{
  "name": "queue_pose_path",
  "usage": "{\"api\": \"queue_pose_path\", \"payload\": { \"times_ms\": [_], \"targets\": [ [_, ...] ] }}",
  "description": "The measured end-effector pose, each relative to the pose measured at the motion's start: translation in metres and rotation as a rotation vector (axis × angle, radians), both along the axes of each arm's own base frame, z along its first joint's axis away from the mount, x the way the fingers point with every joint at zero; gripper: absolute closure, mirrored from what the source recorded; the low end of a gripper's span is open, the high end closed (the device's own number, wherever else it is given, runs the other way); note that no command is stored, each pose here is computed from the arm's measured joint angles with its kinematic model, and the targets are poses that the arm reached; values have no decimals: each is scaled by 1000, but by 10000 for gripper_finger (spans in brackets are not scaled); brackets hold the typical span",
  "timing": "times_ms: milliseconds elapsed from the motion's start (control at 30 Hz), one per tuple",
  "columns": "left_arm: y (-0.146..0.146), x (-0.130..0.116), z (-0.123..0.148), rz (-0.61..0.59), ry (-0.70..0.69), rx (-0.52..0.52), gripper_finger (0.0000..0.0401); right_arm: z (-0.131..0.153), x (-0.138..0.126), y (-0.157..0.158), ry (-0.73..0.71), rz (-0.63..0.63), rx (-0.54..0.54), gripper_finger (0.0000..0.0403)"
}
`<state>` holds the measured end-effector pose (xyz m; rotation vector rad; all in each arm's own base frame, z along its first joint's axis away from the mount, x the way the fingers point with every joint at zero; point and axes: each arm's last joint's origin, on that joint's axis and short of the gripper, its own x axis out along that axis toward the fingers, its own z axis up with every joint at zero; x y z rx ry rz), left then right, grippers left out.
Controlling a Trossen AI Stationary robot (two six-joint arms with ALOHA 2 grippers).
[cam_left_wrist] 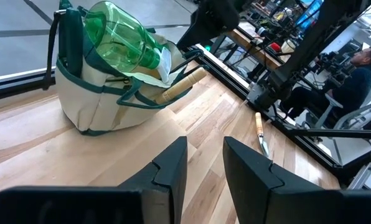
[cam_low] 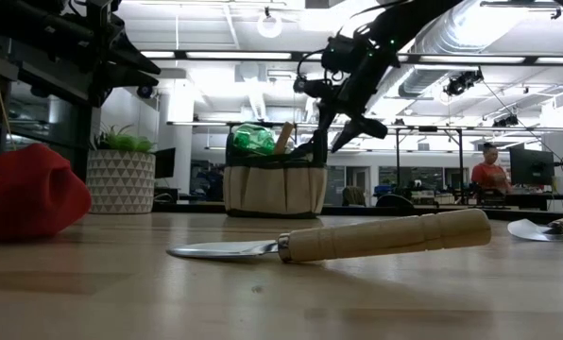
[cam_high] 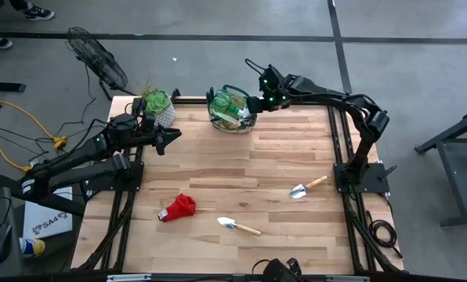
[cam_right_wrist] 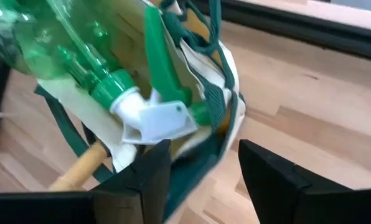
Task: Pick & Place Garden tools in Gardening bag
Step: Adjust the gardening bag on the table
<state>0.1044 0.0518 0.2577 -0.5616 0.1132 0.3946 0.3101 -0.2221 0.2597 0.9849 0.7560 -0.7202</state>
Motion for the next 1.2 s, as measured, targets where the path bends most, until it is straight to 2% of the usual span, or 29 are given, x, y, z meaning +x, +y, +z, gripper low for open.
{"api": "queue_pose_path", "payload": {
  "times_ms": [533,700,967,1200],
  "targets": [
    [0,0,0,-2,1,1,299,-13,10,4,14,9,35,235],
    [0,0,0,-3,0,-2,299,-14,8,3,28,12,50,281],
    [0,0,0,-3,0,-2,299,-14,7,4,42,54,27,390],
    [0,0,0,-3,-3,-10,299,1,-4,11,64,68,20,399]
  ]
}}
